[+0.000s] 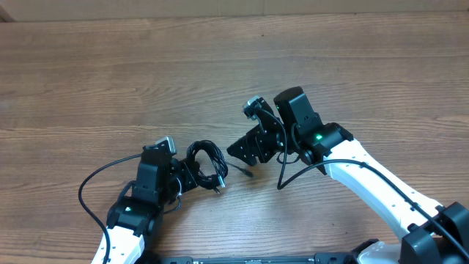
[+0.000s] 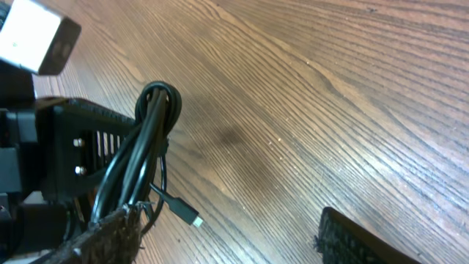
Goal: Untangle cables
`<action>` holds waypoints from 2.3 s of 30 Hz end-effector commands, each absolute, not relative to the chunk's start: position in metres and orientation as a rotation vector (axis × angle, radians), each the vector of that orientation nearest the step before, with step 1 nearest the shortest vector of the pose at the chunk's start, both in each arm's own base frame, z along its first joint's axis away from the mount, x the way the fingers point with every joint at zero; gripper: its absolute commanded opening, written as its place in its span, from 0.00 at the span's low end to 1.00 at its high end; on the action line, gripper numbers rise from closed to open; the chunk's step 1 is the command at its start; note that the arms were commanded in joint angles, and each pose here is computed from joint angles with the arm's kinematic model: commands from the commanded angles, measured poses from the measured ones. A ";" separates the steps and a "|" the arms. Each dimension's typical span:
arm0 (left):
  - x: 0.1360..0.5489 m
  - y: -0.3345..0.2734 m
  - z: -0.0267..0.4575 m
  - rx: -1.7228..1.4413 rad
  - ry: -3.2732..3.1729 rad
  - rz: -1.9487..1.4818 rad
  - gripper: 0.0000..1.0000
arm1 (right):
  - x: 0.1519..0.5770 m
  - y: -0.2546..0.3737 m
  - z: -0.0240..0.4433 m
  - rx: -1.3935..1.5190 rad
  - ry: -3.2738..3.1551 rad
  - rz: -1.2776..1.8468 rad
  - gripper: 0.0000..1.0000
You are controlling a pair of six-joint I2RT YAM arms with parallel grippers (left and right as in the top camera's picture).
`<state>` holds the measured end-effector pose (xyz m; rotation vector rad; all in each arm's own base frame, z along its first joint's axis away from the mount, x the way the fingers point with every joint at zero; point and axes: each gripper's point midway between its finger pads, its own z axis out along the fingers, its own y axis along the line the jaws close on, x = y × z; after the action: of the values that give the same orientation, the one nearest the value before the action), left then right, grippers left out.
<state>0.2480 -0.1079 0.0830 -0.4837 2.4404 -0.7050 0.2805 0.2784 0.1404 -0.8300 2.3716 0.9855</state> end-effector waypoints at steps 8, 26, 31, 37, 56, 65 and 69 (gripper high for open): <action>0.254 -0.105 0.089 -0.594 2.405 -0.728 0.04 | 0.243 0.300 0.151 -1.001 2.288 1.204 0.58; 0.257 -0.123 0.085 -0.551 2.438 -0.834 0.04 | 0.242 0.299 0.135 -1.097 2.276 1.112 0.57; 0.256 -0.124 0.085 -0.546 2.442 -0.847 0.04 | 0.246 0.297 0.125 -1.086 2.306 1.076 0.43; 0.256 -0.124 0.085 -0.546 2.442 -0.846 0.04 | 0.243 0.298 0.126 -1.088 2.308 1.100 0.16; 0.246 -0.153 0.100 -0.271 2.445 -1.026 0.04 | 0.333 0.237 0.105 -0.435 2.473 0.436 0.04; 0.225 -0.189 0.132 0.176 2.321 -1.274 0.04 | 0.349 0.214 0.106 -0.272 2.453 0.278 0.04; 0.222 -0.194 0.140 0.250 2.277 -1.312 0.04 | 0.349 0.214 0.107 -0.271 2.452 0.279 0.04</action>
<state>0.2412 -0.1751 0.1214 0.0156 2.3437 -1.1596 0.3333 0.2352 0.1071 -0.3835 2.4723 0.3965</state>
